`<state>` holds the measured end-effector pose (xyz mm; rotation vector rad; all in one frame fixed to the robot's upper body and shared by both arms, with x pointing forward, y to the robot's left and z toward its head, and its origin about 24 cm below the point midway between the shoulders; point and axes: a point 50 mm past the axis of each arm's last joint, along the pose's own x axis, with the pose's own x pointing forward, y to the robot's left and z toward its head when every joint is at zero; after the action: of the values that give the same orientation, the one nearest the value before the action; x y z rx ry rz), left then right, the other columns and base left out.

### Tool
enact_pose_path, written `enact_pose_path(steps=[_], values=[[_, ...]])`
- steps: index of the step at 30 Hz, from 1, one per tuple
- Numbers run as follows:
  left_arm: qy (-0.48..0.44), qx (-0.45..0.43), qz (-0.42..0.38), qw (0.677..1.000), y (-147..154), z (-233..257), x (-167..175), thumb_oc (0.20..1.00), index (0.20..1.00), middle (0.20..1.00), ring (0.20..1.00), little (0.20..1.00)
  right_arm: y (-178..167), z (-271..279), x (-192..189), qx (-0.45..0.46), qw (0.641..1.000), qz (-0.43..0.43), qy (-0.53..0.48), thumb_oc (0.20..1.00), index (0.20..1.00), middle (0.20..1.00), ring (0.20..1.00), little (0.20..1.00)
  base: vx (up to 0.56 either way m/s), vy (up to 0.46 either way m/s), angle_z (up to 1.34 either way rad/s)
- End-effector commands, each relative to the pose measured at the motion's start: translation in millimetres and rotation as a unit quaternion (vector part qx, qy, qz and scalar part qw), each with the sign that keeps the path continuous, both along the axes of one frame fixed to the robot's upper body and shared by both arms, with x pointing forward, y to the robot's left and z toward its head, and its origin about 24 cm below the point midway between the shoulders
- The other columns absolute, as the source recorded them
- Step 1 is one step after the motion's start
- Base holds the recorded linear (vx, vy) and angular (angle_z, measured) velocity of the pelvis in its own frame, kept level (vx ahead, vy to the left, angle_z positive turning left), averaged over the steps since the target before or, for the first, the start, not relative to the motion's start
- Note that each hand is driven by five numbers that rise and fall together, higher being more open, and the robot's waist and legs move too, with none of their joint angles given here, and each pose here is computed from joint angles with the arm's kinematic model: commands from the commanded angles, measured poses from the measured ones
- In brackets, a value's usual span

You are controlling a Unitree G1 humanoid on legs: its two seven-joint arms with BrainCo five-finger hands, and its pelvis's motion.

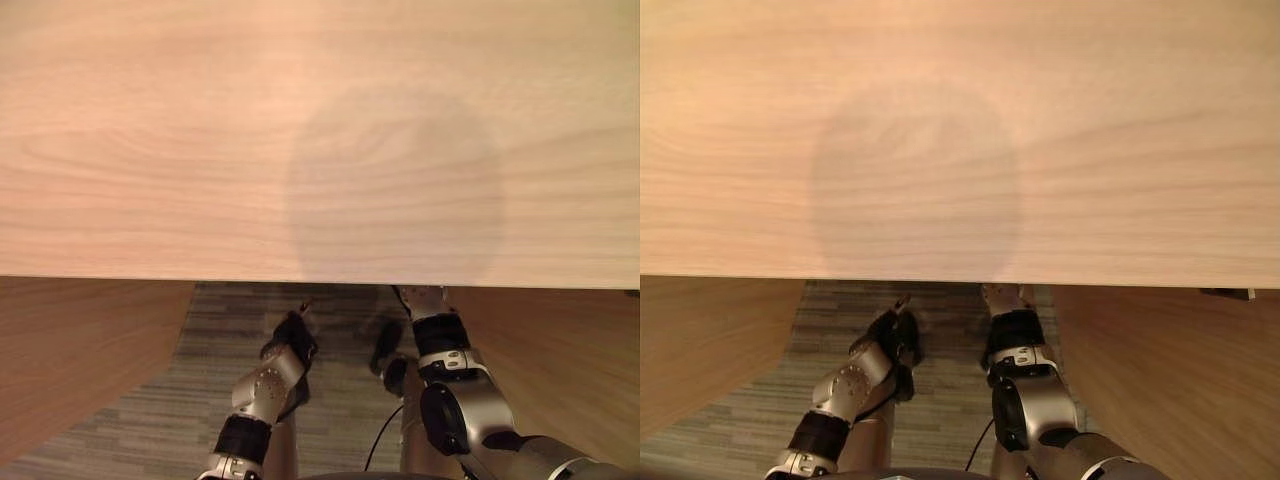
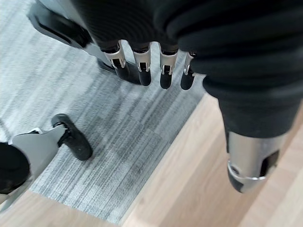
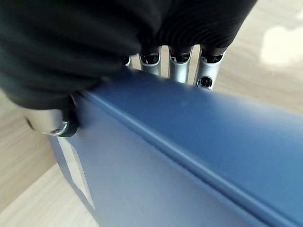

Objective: Put the empty folder in the office cabinet

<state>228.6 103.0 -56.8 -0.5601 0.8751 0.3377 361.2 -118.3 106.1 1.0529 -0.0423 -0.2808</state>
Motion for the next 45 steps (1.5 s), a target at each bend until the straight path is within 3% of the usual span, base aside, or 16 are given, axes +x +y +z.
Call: enact_pose_path(steps=[1,13,24,33,40,45], values=[[0.064,-0.052,0.017,0.996,-23,-23,-26,1.000,1.000,1.000,1.000,1.000,43,4,-12,0.045,0.997,0.034,-0.049,0.200,0.200,0.200,0.200,0.200,-0.02,-0.133,-0.06],[0.262,-0.046,0.094,0.959,2,-88,-121,1.000,1.000,1.000,1.000,1.000,28,-100,-57,0.048,0.994,0.036,0.095,0.200,0.200,0.200,0.200,0.200,0.04,-0.051,0.02],[0.322,-0.031,0.038,0.946,-5,-98,-166,1.000,1.000,1.000,1.000,1.000,19,-143,-96,0.047,0.985,0.027,0.161,0.200,0.200,0.200,0.200,0.200,0.05,0.088,0.07],[0.319,-0.024,-0.001,0.948,-17,-92,-162,1.000,1.000,1.000,1.000,1.000,16,-140,-99,0.068,0.986,0.012,0.154,0.200,0.200,0.200,0.200,0.200,-0.10,0.235,-0.07],[0.326,0.005,-0.003,0.945,-1,-95,-158,1.000,1.000,1.000,1.000,1.000,23,-137,-100,0.083,0.985,0.008,0.149,0.200,0.200,0.200,0.200,0.200,-0.09,0.082,-0.08],[0.353,0.004,-0.001,0.935,3,-98,-181,1.000,1.000,1.000,1.000,1.000,22,-138,-105,0.083,0.987,0.011,0.138,0.200,0.200,0.200,0.200,0.200,0.07,-0.010,-0.10]])
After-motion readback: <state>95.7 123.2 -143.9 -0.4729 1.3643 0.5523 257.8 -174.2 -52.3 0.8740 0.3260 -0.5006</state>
